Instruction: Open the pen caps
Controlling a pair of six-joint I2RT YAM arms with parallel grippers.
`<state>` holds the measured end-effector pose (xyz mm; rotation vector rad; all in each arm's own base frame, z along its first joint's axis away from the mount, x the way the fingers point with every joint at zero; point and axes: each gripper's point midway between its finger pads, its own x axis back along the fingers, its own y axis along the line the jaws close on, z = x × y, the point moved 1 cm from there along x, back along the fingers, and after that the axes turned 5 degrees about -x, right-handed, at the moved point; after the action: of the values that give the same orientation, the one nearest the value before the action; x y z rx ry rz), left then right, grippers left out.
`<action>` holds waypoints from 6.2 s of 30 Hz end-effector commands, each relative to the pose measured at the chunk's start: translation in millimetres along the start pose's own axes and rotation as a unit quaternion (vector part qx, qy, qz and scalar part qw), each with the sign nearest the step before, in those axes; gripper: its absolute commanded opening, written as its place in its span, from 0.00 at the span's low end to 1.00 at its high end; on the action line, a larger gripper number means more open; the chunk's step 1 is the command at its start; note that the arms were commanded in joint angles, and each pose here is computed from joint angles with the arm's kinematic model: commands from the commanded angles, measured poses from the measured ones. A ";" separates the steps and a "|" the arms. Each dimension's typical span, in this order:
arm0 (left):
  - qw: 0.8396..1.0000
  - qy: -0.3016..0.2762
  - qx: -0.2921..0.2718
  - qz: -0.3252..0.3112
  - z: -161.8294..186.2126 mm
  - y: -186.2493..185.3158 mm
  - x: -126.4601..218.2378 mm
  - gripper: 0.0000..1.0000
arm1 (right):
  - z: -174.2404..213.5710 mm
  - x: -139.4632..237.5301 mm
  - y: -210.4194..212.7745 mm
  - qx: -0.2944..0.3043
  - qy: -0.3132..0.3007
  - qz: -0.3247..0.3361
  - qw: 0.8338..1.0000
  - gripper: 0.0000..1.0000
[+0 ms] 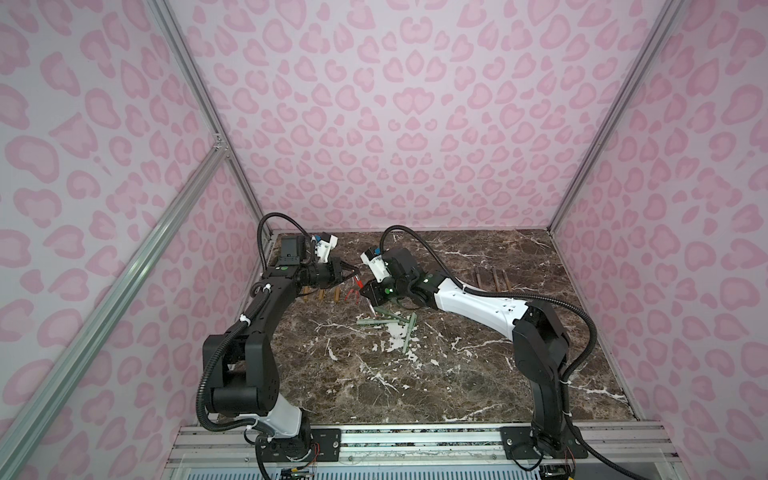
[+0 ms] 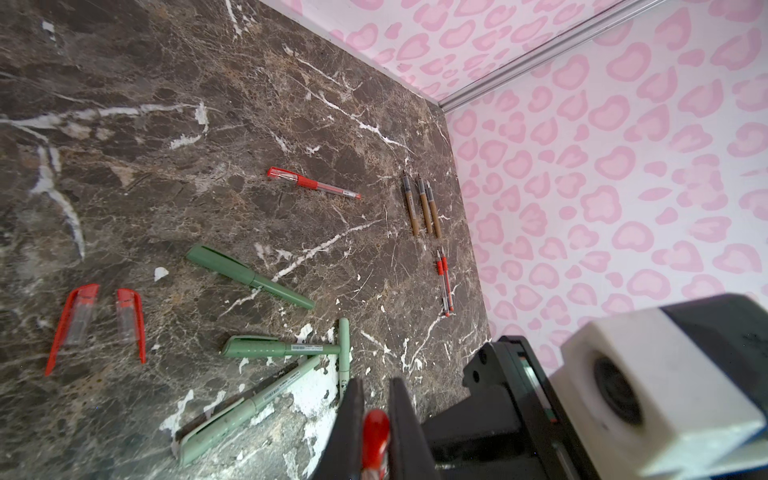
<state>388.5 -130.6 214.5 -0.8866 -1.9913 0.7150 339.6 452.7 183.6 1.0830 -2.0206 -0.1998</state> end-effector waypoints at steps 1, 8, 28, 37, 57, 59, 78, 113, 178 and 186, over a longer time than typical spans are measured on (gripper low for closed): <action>1.000 -0.006 -0.020 0.008 -3.1 -8.8 3.9 0.04 | 10.6 -2.6 -1.9 0.005 0.009 -0.006 1.000 0.03; 0.999 -0.008 -0.033 -0.011 -10.5 -9.3 9.0 0.04 | 53.6 5.2 -20.1 -0.009 0.037 0.013 0.999 0.00; 0.970 0.115 -0.103 -0.186 4.3 49.2 -38.7 0.04 | 77.5 75.7 -78.8 -0.074 0.004 0.083 0.994 0.01; 0.935 0.208 -0.121 -0.262 33.1 95.1 -76.2 0.04 | 71.1 151.0 -139.3 -0.113 -0.022 0.169 0.979 0.02; 0.913 0.262 -0.090 -0.300 47.6 145.9 -102.4 0.09 | 121.7 211.3 -208.4 -0.193 0.000 0.258 0.947 0.02; 0.910 0.263 -0.091 -0.307 47.1 148.5 -101.6 0.12 | 130.1 213.8 -215.9 -0.204 0.009 0.270 0.941 0.02; 0.922 0.194 -0.133 -0.308 14.7 94.9 -64.0 0.35 | 176.1 229.7 -262.4 -0.230 0.074 0.337 0.910 0.03; 0.913 0.031 -0.164 -0.373 26.3 85.4 37.6 0.97 | 198.7 225.8 -347.9 -0.276 0.117 0.399 0.867 0.22; 0.922 0.002 -0.166 -0.349 28.2 78.9 59.6 0.98 | 26.0 -24.5 -286.5 -0.006 0.190 0.230 0.955 0.40; 0.923 0.003 -0.166 -0.348 26.9 77.9 59.4 0.98 | 42.4 -19.5 -280.7 0.019 0.220 0.253 0.942 0.26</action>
<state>362.8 -40.4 165.1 -0.2808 -2.2356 -0.0258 511.3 298.1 30.1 0.5847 -1.9231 0.2771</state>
